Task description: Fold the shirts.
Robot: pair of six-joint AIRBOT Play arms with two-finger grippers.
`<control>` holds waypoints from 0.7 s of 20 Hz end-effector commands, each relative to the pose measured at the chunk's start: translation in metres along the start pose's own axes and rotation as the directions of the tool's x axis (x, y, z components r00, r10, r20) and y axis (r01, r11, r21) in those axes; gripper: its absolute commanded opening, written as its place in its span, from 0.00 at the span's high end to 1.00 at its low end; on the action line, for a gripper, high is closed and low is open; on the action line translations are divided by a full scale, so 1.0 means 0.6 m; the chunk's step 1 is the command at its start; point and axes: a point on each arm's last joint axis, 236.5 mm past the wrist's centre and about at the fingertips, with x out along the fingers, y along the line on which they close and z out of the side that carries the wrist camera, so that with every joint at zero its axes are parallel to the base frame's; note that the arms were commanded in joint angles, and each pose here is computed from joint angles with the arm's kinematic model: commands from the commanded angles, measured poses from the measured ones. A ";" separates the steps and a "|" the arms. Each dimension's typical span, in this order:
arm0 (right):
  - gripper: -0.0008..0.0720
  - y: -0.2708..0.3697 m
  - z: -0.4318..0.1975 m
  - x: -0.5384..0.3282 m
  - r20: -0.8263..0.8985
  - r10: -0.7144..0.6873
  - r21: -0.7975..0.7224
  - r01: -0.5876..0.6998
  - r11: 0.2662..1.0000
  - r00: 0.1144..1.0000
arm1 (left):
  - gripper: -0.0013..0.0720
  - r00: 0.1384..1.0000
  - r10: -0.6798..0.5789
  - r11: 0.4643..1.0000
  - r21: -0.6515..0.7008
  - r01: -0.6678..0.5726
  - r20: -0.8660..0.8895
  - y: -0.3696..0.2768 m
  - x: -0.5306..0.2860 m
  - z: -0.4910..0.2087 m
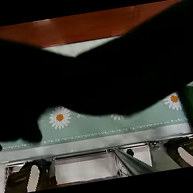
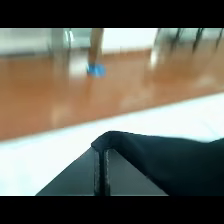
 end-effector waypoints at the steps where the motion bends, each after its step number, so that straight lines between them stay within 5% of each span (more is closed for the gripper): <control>1: 0.96 -0.011 -0.114 0.047 -0.190 -0.001 0.067 0.014 0.998 0.982 | 0.95 0.970 -0.032 0.982 -0.189 -0.014 -0.242 0.021 0.023 -0.176; 6: 0.96 -0.089 -0.324 0.237 -0.467 -0.072 0.134 0.151 0.979 0.881 | 0.95 0.867 -0.167 0.839 -0.529 -0.126 -0.470 0.086 0.110 -0.456; 9: 0.96 -0.166 -0.422 0.330 -0.601 -0.106 0.188 0.270 0.944 0.792 | 0.95 0.866 -0.095 0.772 -0.585 -0.247 -0.491 0.152 0.161 -0.525; 14: 0.96 -0.229 -0.487 0.482 -0.572 0.084 0.486 0.255 0.836 0.816 | 0.95 0.873 -0.008 0.744 -0.587 -0.320 -0.487 0.229 0.279 -0.547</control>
